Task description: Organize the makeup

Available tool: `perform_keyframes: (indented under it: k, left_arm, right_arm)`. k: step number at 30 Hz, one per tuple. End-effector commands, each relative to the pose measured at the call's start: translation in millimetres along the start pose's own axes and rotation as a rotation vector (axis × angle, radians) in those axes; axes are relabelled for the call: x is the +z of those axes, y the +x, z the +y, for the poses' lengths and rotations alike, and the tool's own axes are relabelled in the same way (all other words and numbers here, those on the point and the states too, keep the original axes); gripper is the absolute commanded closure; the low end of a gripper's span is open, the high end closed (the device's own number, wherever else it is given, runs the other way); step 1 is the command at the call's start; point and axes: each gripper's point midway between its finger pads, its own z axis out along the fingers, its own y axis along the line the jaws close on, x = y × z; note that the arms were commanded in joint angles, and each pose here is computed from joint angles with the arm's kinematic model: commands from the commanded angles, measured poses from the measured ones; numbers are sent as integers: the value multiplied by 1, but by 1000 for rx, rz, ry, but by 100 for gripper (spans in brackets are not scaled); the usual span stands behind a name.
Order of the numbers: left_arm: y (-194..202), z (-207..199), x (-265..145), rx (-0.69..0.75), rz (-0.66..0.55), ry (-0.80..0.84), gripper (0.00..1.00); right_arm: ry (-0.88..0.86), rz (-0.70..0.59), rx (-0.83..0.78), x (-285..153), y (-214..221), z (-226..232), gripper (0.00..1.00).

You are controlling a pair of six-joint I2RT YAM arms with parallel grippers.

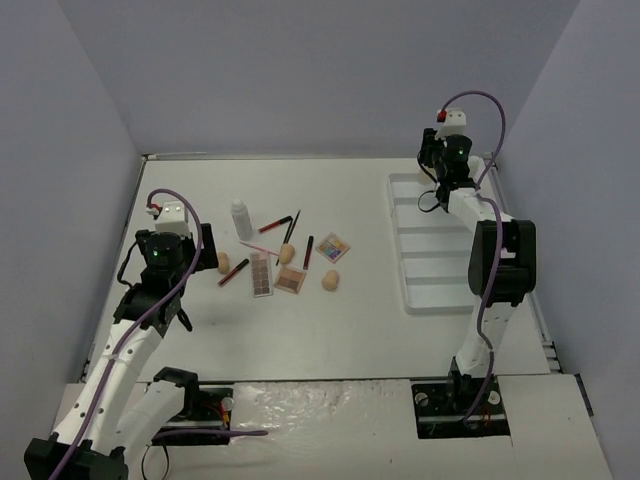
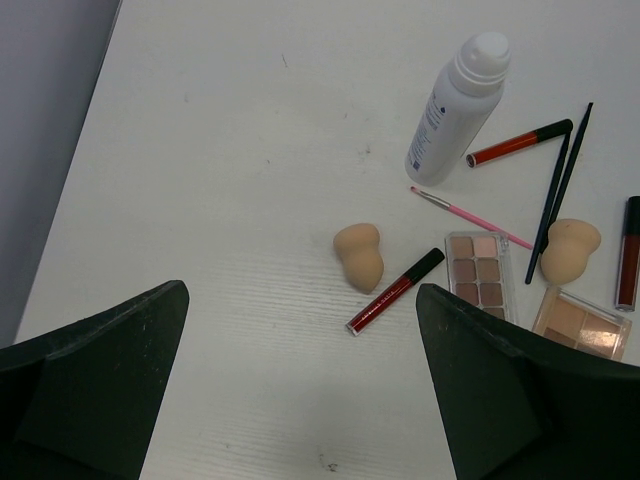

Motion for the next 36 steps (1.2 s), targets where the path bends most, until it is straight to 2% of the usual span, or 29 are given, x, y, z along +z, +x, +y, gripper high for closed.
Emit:
perform_keyframes:
  k: [1,13,15,29,32,36]
  left_arm:
    - [-26,-5,1,-25,-76,12,3]
    - [-24,-6,2,-16,-74,19,3]
    - [-23,-7,3,-14,-72,21,3]
    - [-23,-8,3,-15,-73,29,3]
    - [-23,-9,3,-14,-72,30,3]
    - [-23,-9,3,-14,-70,31,3]
  right_arm:
    - [66,-275,22,4,-78,-15,100]
    - [121,-225,70,23,-32,-26,100]
    - [152,-223,75,22,-27,-41,100]
    - [145,-198,108,21,-16,-54,100]
    - [133,-187,110,21,-13,-51,94]
    - [131,-172,114,21,-8,-50,74]
